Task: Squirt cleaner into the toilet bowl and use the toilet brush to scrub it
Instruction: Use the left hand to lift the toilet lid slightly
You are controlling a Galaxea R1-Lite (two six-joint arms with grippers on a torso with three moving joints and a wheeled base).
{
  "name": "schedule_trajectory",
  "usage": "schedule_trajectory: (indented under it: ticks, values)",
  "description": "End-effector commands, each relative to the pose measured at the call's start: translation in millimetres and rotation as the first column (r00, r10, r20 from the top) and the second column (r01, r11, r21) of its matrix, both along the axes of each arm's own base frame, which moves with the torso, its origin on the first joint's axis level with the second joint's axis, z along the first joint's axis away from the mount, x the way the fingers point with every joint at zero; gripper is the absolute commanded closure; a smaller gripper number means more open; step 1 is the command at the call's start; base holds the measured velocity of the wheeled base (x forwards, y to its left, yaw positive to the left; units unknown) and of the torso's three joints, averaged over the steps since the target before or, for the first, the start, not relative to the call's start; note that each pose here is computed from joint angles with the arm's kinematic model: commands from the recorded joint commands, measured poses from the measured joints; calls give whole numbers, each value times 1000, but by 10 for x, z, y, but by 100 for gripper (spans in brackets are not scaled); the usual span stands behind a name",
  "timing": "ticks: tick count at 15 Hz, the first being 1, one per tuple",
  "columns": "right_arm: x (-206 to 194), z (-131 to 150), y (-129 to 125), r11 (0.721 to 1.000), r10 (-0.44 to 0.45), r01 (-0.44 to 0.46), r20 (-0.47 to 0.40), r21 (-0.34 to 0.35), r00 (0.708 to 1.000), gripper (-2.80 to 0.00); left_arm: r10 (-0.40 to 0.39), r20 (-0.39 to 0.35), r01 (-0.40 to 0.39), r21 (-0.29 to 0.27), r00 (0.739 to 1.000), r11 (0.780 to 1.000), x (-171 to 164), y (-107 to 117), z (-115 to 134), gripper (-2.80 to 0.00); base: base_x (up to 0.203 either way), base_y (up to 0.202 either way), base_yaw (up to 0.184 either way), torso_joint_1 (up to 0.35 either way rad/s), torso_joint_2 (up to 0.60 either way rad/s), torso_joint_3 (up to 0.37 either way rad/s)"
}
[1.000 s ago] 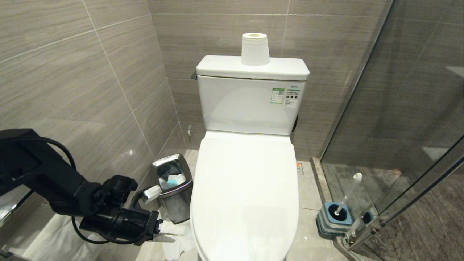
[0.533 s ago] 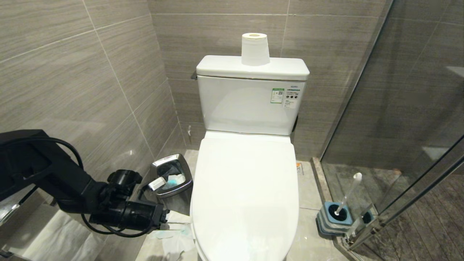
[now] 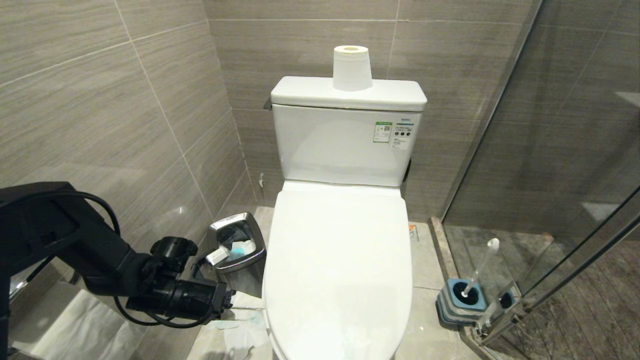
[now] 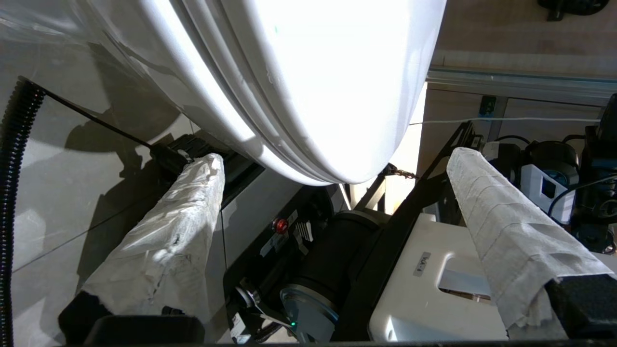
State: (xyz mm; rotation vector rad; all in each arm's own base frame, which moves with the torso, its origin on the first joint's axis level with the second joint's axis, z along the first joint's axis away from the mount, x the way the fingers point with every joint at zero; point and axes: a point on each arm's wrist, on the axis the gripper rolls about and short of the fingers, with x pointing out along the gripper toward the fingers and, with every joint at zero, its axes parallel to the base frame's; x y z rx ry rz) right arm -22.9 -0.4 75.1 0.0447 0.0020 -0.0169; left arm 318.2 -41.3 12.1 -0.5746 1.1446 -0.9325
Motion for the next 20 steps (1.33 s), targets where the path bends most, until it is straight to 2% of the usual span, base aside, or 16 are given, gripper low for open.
schedule_trajectory:
  ticks: [1,4,6,7,11,15,20]
  values:
    - [2,-4,0,1000,0,0,-2,0,1000,0,-8,-3,8,-7,1000,1000,-2,-21,-2,-280,0,0,0,0,0,0]
    - [2,-4,0,1000,0,0,-2,0,1000,0,-36,-6,36,-13,999,999,-22,-102,-4,-280,0,0,0,0,0,0]
    - [2,-4,0,1000,0,0,-2,0,1000,0,-70,-20,68,-69,997,995,-50,-150,-1,-280,0,0,0,0,0,0]
    - [2,-4,0,1000,0,0,-2,0,1000,0,-79,-22,77,-71,997,995,-54,-175,-14,-280,0,0,0,0,0,0]
    - [2,-4,0,1000,0,0,-2,0,1000,0,-97,-17,95,-63,995,993,-28,-224,-84,-280,0,0,0,0,0,0]
    - [2,-4,0,1000,0,0,-2,0,1000,0,-94,38,95,-26,995,995,26,-267,-126,-280,0,0,0,0,0,0]
    - [2,-4,0,1000,0,0,-2,0,1000,0,-98,50,98,0,994,995,38,-302,-160,-280,0,0,0,0,0,0]
